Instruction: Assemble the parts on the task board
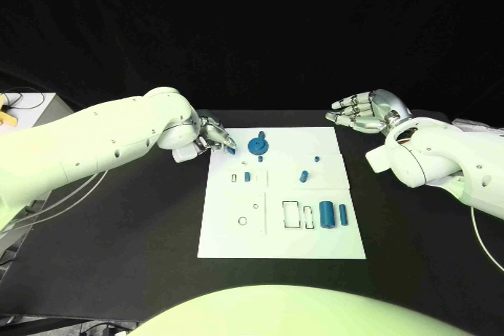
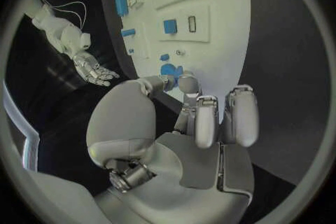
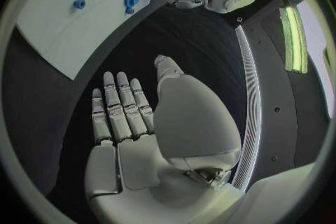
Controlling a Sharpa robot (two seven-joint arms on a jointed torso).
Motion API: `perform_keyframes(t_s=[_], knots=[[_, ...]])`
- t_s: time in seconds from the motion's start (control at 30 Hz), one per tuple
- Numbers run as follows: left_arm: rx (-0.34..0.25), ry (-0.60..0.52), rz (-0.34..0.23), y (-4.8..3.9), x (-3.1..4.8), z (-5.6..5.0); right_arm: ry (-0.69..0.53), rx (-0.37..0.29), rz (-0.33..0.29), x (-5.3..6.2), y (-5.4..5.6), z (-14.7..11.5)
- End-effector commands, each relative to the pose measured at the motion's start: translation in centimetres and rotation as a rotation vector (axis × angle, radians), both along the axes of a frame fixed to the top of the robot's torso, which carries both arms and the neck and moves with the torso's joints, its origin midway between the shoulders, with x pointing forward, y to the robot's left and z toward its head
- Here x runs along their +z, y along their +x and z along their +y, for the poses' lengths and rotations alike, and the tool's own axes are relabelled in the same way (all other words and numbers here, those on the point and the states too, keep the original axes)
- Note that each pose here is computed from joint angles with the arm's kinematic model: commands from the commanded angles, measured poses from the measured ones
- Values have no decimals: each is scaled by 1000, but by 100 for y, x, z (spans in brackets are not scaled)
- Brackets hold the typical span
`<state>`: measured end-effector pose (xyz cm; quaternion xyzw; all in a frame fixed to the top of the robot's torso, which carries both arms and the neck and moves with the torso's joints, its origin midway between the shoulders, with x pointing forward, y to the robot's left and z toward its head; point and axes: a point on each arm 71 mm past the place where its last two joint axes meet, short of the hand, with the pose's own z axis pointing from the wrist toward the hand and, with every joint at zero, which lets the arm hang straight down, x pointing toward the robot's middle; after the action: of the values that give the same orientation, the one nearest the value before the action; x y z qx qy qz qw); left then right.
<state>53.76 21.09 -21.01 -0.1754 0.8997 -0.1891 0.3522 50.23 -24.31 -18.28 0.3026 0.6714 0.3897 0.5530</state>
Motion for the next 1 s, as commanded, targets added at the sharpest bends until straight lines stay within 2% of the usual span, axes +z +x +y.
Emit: perform_keyframes(t_s=[0.03,0.27,0.4,0.7,1.0], knots=[[47,-31,-73,-65,14,-19,1,19,-6,2,-5,4],[32,-3,-156,-233,-31,-51,0,13,-16,-5,-7,-19],[19,18,-183,-316,-93,-79,-1,12,-13,-23,-10,-25],[-24,70,-204,-457,-265,-142,-4,13,-6,-57,-19,-30],[-65,100,-192,-538,-360,-175,-7,12,0,-74,-21,-36]])
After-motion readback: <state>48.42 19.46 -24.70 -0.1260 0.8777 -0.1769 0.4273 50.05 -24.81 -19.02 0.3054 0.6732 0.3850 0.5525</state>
